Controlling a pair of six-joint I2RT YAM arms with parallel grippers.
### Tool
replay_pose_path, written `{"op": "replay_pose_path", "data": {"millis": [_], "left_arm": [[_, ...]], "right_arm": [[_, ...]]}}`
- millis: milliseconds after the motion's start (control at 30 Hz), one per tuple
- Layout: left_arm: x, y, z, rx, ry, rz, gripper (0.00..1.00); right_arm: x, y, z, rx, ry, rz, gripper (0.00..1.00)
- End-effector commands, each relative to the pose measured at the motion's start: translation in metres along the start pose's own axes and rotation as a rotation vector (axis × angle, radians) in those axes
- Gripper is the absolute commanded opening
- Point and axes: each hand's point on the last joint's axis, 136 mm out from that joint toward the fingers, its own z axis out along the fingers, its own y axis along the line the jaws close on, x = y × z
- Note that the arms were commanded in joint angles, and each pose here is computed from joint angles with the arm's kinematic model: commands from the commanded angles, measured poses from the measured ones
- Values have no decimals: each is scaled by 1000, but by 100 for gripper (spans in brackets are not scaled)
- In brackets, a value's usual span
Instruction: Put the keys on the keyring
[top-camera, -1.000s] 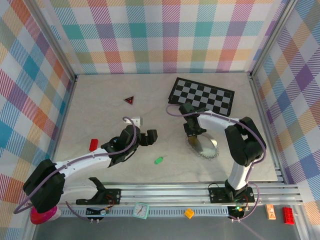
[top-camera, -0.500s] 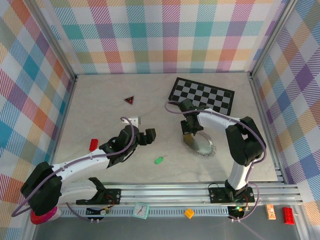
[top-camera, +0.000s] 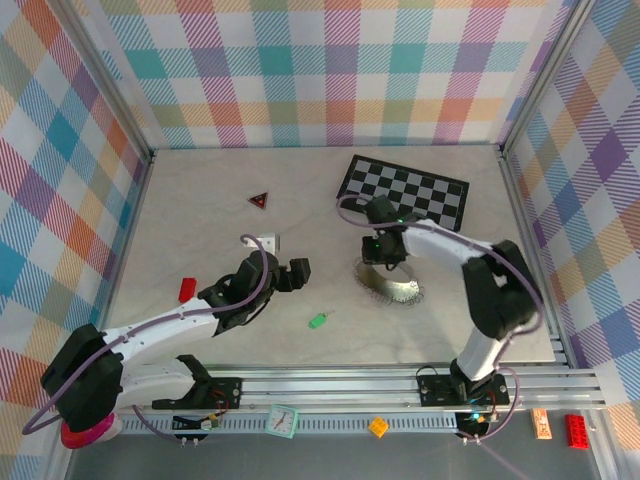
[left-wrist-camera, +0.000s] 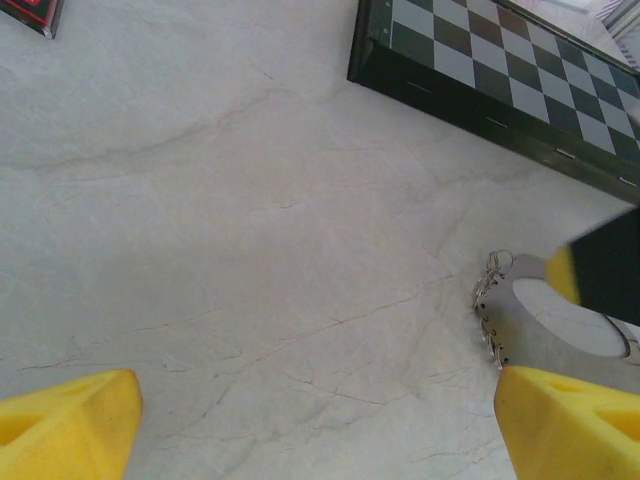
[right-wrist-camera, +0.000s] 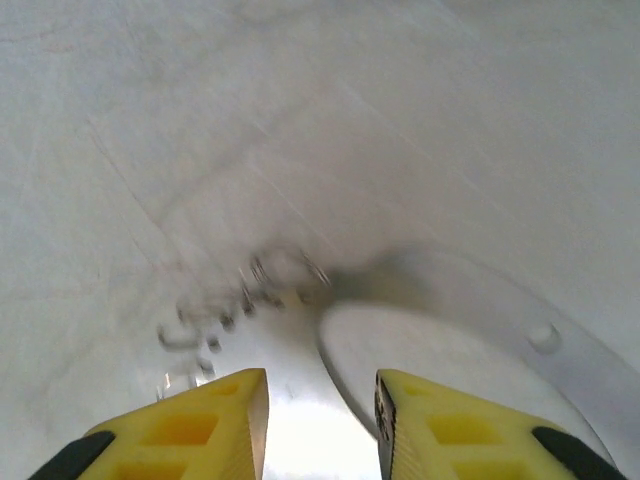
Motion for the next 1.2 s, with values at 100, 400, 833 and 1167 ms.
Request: {"op": "replay_pose_path", "data": {"millis": [100, 400, 833, 1167], "left_arm": [[-9, -5, -7, 17, -40, -23, 90], [-9, -15, -3, 53, -21, -34, 90], [-6, -5, -17, 36, -33, -61, 90], [-6, 0, -22, 28, -45, -70, 90]], "right_arm": [[36, -58, -48, -55, -60, 318, 38], [68, -77, -35, 9, 27, 354, 40], [61, -86, -14, 263, 87, 221, 36], [58, -97, -7, 355, 101, 186, 28]]}}
